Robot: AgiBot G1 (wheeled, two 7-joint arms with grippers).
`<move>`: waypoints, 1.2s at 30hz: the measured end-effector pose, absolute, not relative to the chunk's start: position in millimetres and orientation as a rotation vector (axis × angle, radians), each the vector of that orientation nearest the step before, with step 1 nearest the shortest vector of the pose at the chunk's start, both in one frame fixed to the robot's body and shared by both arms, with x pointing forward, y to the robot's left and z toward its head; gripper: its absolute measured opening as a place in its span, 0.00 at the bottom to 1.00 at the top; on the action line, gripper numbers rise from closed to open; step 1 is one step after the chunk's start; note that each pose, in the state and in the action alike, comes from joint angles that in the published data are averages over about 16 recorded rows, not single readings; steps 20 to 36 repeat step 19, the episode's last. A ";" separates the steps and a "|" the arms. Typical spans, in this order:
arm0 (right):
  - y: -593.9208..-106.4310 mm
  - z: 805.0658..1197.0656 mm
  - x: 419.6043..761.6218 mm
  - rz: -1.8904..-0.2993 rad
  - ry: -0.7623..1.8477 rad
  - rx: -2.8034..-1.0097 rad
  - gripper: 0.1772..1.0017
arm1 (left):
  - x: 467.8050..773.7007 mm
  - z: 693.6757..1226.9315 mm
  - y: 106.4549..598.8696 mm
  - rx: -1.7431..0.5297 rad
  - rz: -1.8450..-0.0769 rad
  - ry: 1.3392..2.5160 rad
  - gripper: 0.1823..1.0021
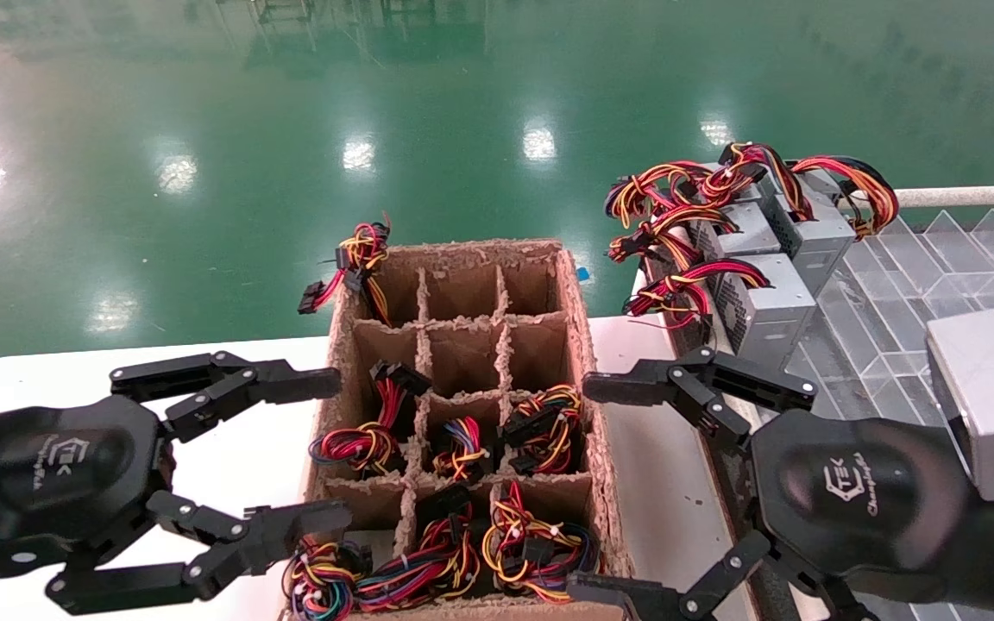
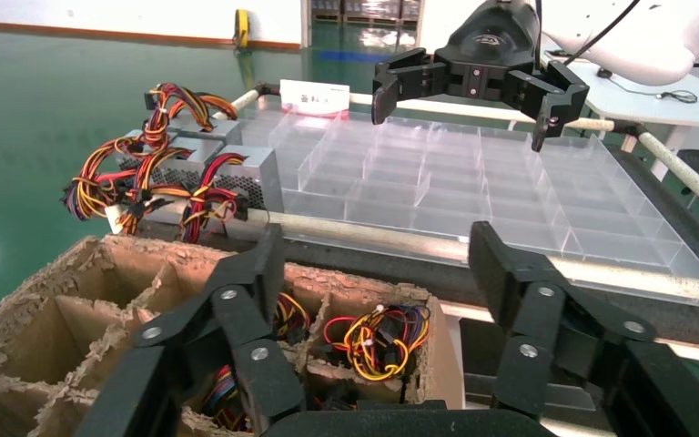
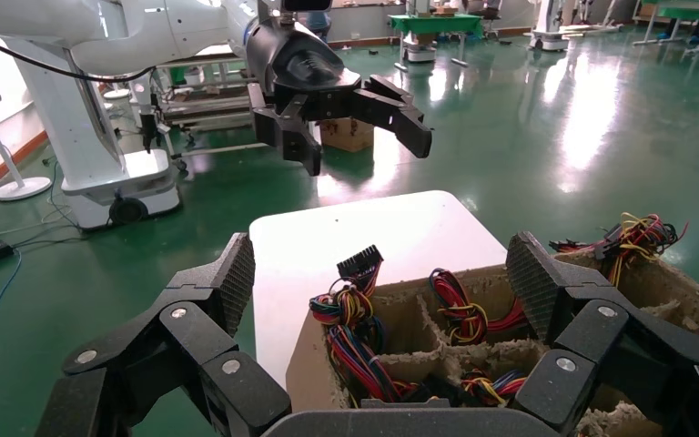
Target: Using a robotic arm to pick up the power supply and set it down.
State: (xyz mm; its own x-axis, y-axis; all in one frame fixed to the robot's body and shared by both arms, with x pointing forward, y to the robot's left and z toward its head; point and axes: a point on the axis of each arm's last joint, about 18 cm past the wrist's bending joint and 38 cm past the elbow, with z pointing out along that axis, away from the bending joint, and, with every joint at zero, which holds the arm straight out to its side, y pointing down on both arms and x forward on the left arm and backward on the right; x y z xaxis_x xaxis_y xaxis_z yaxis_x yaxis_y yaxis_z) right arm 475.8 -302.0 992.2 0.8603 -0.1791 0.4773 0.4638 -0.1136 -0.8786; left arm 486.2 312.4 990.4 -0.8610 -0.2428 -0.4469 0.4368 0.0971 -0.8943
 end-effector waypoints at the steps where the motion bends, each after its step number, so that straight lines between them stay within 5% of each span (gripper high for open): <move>1: -302.0 992.2 475.8 -0.553 -0.229 -1.597 1.00 | 486.2 990.4 312.4 0.189 -1.815 1.890 0.56; 16: -302.0 992.3 475.9 -0.554 -0.228 -1.597 1.00 | 486.2 990.4 312.4 0.189 -1.815 1.890 0.89; 36: -302.0 992.3 475.9 -0.554 -0.228 -1.597 1.00 | 486.2 990.4 312.4 0.189 -1.815 1.890 0.90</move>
